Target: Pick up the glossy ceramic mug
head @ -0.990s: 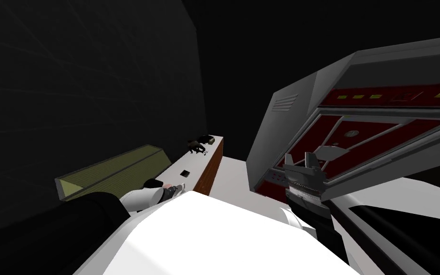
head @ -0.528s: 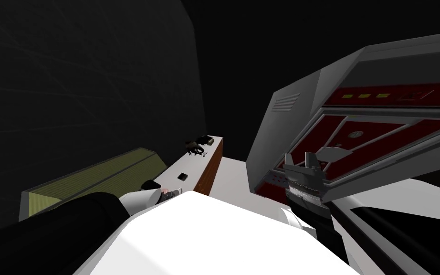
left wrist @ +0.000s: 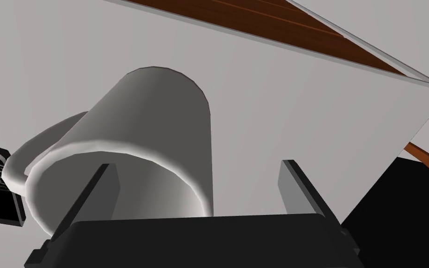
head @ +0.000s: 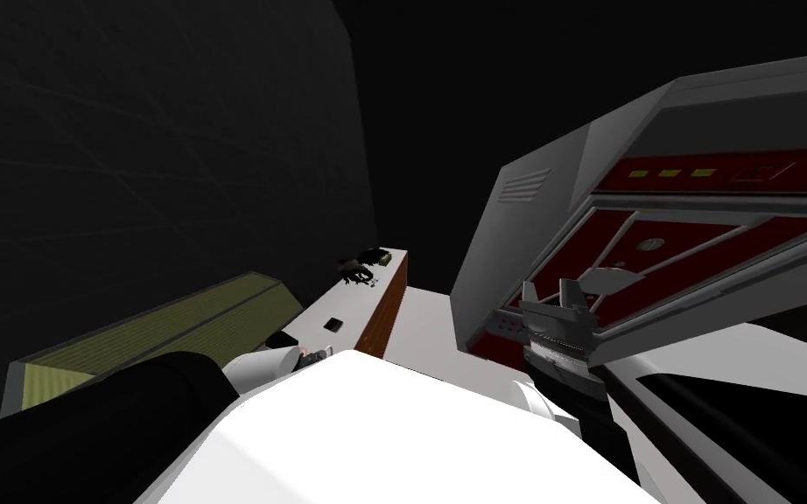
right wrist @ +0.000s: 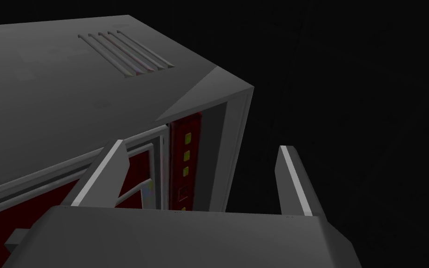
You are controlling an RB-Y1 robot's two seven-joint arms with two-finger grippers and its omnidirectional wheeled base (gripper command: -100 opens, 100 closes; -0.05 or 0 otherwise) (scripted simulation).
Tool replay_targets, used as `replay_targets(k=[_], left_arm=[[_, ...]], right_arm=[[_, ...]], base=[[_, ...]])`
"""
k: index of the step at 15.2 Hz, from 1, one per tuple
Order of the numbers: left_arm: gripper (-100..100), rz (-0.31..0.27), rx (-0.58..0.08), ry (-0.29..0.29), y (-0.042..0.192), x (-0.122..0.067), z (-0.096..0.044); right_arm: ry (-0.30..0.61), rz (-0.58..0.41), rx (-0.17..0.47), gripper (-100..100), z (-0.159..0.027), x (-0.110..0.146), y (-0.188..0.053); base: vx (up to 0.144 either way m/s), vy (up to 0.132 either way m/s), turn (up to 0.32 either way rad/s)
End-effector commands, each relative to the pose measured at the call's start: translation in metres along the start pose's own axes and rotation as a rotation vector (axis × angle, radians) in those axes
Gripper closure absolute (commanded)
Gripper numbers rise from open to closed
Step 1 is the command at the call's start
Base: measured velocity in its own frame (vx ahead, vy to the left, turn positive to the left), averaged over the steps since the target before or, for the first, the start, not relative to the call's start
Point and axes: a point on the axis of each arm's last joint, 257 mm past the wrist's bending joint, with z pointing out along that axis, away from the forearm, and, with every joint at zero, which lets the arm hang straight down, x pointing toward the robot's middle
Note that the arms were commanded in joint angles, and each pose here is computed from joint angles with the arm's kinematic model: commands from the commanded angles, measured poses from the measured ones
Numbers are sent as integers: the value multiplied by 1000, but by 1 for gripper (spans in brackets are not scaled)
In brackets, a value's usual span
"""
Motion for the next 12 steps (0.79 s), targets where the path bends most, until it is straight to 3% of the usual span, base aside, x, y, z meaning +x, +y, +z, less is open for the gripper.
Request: replay_targets(k=[1,2,6,10,12], left_arm=[[-100,0,0,0,0,0,0],[100,0,2,0,-1,0,1],[100,-4,0,-1,0,-1,1],[100,6,-2,0,3,1,-16],[100,7,0,-1,2,1,-15]], right_arm=[[0,0,0,0,0,0,0],[0,0,0,0,0,0,0],[0,0,0,0,0,0,0],[0,0,0,0,0,0,0],[0,0,0,0,0,0,0]], base=[[-21,-3,-6],[-7,-1,0],[0,0,3],[26,3,22],[22,5,12]])
